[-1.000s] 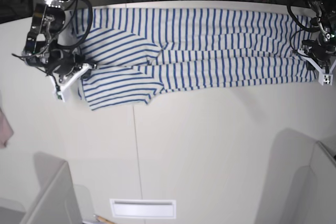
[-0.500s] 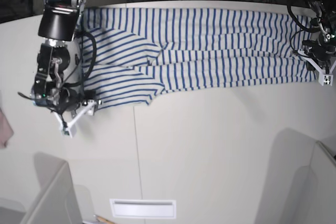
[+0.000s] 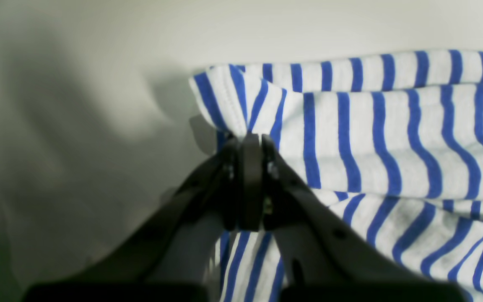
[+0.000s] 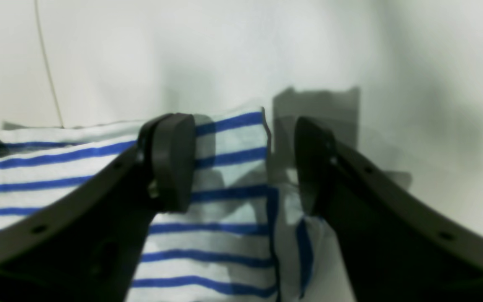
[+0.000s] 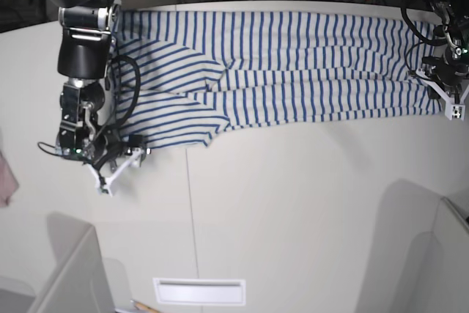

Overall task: Fold the T-shirt properly
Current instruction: 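Lower the folded hem onto the collar edge with both grippers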

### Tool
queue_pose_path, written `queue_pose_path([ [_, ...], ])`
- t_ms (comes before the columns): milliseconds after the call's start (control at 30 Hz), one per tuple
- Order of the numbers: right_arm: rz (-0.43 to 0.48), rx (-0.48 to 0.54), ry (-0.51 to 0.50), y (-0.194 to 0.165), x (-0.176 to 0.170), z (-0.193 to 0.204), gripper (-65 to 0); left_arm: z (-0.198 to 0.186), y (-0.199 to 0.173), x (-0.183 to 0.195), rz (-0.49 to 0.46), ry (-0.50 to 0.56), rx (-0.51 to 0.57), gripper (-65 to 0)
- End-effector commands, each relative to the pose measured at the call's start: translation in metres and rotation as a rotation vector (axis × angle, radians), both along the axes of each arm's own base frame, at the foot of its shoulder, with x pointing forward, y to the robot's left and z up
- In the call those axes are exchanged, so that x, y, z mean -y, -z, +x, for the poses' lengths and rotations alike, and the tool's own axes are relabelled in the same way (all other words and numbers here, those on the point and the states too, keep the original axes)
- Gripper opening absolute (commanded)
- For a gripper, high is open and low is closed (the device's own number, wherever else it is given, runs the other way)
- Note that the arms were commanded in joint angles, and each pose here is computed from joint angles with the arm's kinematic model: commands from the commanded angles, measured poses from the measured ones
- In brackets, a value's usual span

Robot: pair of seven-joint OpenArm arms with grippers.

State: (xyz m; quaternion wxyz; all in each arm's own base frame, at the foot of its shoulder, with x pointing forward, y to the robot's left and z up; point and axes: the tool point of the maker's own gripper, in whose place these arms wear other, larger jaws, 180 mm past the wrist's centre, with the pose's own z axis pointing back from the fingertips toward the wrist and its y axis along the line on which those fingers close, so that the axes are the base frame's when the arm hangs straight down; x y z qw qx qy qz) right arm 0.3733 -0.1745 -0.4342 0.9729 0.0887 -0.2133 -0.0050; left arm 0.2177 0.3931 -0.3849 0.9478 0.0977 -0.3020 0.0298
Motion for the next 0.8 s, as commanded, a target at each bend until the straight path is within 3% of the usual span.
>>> queue_pose_path([
  [0,-0.010,0.054,-0.001,-0.016,0.004,0.013,-35.9,0.008,-0.014,-0.008,0.029,0.006,0.036,-65.0],
  [167,-0.005,0.097,0.001,-0.028,0.003,0.017,-64.1,0.008,-0.013,-0.007,0.027,0.006,0.032,-65.0],
  [367,-0.043,0.214,-0.047,-0.062,0.000,0.017,-65.0,0.008,-0.013,-0.007,0.027,0.006,0.032,-65.0],
  [567,-0.063,0.192,-0.075,-0.067,-0.008,-0.013,-65.0,0.008,-0.013,-0.007,0.027,0.006,0.032,-65.0],
  [767,-0.066,0.186,0.008,-0.078,0.004,-0.064,-65.0,0.008,-0.013,-0.008,0.028,0.006,0.031,-65.0],
])
